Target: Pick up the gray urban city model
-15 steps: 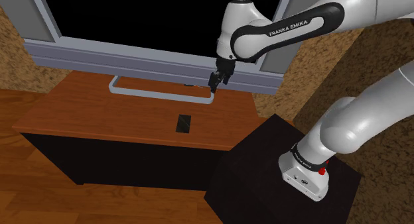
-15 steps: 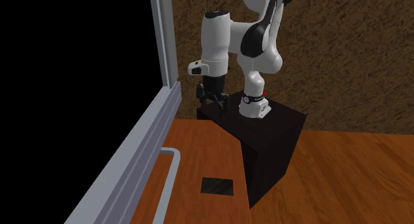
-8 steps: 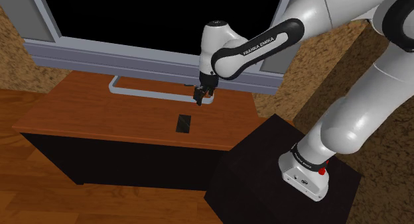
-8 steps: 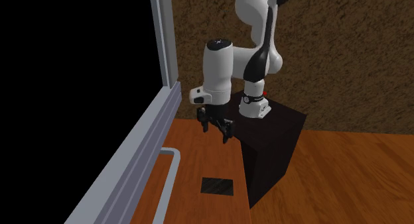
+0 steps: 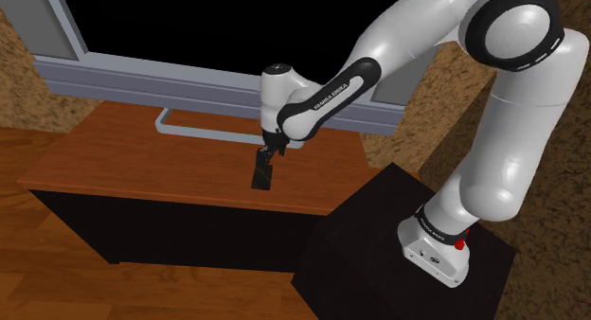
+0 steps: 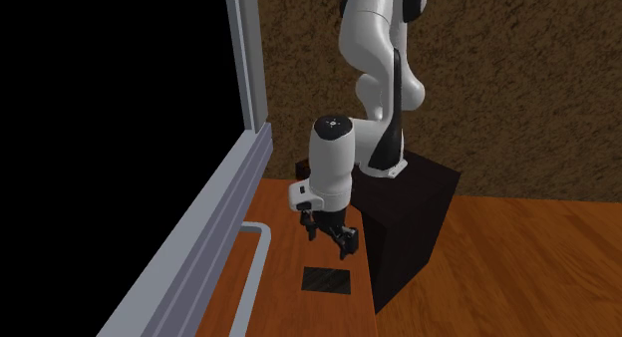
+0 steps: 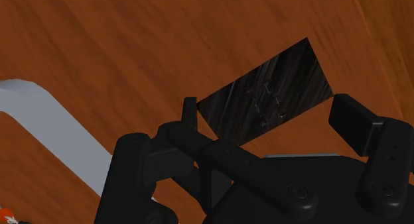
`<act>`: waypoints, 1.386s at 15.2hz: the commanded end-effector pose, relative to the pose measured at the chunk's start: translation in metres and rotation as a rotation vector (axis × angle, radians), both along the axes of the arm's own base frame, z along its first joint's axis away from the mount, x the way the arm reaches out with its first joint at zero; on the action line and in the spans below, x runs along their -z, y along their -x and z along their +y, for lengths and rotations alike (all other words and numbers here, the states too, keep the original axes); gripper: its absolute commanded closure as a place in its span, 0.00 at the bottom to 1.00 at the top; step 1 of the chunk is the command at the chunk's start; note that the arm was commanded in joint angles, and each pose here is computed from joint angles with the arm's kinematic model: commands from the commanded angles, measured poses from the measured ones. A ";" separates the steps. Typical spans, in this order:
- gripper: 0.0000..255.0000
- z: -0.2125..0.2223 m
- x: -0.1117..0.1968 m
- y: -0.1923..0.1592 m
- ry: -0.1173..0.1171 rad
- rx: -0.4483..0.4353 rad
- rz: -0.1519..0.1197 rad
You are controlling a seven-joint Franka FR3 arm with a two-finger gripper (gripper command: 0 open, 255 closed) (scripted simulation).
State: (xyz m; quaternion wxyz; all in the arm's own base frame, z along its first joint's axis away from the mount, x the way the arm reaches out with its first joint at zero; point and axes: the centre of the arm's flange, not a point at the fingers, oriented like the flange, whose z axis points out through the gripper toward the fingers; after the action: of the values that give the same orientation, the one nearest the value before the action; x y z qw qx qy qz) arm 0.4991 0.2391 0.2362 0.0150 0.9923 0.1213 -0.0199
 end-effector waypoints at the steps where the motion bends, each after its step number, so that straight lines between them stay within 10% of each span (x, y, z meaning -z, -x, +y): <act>1: 0.00 0.017 0.022 -0.009 0.003 -0.012 0.007; 11: 0.00 0.020 0.067 -0.010 0.004 -0.015 0.008; 12: 1.00 0.021 0.066 -0.010 0.004 -0.015 0.008; 21: 1.00 0.020 0.067 -0.010 0.004 -0.015 0.008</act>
State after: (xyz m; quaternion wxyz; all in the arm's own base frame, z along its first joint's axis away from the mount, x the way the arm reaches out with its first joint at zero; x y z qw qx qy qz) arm 0.5093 0.2599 0.1700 0.0165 0.9912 0.1288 -0.0240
